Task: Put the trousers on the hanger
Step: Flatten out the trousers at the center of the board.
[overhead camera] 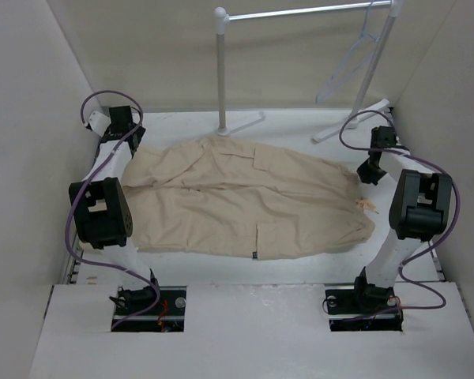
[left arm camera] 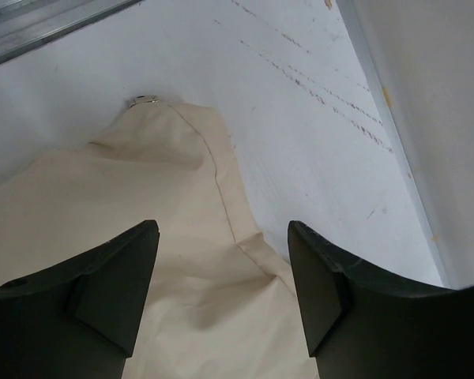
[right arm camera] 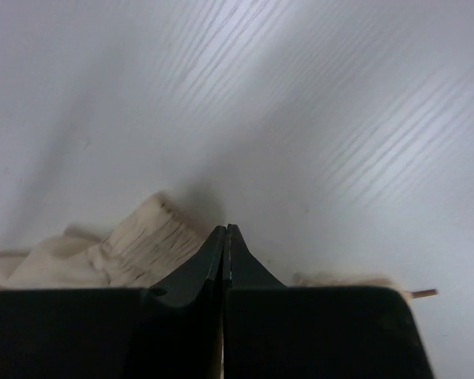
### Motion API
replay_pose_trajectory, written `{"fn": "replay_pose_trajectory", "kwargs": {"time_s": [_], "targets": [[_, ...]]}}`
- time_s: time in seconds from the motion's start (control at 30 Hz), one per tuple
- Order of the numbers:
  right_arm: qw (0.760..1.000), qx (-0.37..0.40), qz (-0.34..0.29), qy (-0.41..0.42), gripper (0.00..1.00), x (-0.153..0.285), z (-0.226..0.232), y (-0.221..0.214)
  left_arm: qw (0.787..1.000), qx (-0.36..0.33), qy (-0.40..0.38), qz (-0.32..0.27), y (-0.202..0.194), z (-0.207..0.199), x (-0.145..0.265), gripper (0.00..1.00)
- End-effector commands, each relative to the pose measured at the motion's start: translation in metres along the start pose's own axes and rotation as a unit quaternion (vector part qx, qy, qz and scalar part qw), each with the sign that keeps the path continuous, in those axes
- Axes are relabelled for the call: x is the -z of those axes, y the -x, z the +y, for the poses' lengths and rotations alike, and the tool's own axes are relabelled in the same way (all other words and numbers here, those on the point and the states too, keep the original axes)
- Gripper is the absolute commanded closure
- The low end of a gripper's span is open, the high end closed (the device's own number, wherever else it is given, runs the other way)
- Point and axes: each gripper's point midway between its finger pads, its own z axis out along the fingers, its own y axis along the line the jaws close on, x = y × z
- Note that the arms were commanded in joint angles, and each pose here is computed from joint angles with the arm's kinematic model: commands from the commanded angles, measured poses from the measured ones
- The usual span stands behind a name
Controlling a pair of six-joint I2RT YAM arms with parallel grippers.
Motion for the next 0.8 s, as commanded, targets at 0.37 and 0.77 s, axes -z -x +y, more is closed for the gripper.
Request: {"fn": "replay_pose_trajectory", "kwargs": {"time_s": [0.37,0.77], "targets": [[0.988,-0.093,-0.119,0.025,0.83,0.025,-0.007,0.133,0.996,-0.055,0.052,0.051,0.000,0.017,-0.053,0.33],[0.996,0.008,-0.006,0.093,0.37,0.013,0.031,0.011,0.992,-0.070,0.058,0.088,-0.031,0.012,-0.090,0.40]]}}
